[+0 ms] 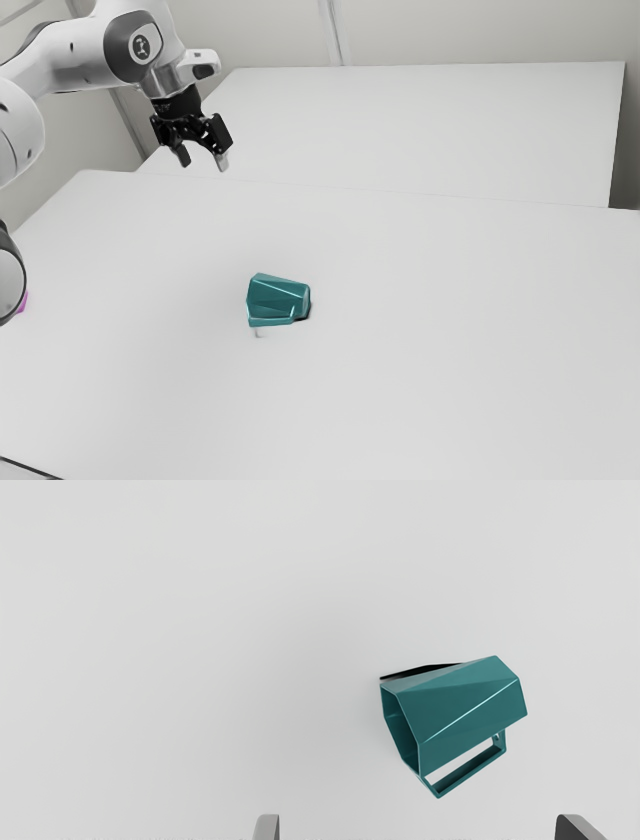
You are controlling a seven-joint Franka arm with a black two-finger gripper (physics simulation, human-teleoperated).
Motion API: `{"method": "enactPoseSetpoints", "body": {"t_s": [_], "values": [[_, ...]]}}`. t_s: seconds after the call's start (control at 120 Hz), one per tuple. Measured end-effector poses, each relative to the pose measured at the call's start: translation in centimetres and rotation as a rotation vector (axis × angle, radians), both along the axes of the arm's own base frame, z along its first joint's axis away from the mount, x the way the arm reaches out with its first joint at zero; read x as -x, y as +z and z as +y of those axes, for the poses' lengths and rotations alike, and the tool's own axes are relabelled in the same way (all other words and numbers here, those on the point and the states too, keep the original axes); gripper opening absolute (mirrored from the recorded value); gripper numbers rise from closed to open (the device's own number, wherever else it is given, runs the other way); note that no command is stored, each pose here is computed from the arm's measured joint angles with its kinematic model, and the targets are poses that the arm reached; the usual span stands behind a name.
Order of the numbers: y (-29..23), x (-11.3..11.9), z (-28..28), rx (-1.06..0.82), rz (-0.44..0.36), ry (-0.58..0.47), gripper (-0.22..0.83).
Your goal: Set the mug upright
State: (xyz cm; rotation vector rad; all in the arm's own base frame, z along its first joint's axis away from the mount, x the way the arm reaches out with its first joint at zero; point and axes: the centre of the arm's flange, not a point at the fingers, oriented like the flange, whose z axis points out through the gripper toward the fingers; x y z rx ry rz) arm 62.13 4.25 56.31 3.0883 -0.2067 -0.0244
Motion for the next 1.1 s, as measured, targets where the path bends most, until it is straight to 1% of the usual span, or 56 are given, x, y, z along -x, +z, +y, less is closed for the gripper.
{"method": "enactPoseSetpoints", "body": {"t_s": [0.233,0.3,0.367,0.483,0.617,0.725,0.808,0.858,0.925,1.033,1.1], "values": [[-0.4,0.2,0.0,0.004,0.022,-0.003,0.62],[-1.1,1.4,-0.2,0.015,0.054,-0.002,0.62],[-1.1,3.0,0.0,0.068,0.067,0.016,0.61],[-3.0,6.9,2.1,0.229,0.104,0.101,0.61],[-8.4,9.6,5.5,0.421,0.113,0.215,0.62],[-13.0,10.7,8.6,0.571,0.066,0.315,0.61],[-15.9,11.5,11.2,0.644,0.018,0.390,0.62],[-17.5,11.6,12.0,0.681,-0.006,0.416,0.62],[-19.0,11.0,10.2,0.710,-0.019,0.382,0.62],[-20.8,9.0,2.9,0.730,0.007,0.228,0.61],[-22.0,8.6,1.9,0.742,0.006,0.194,0.61]]}}
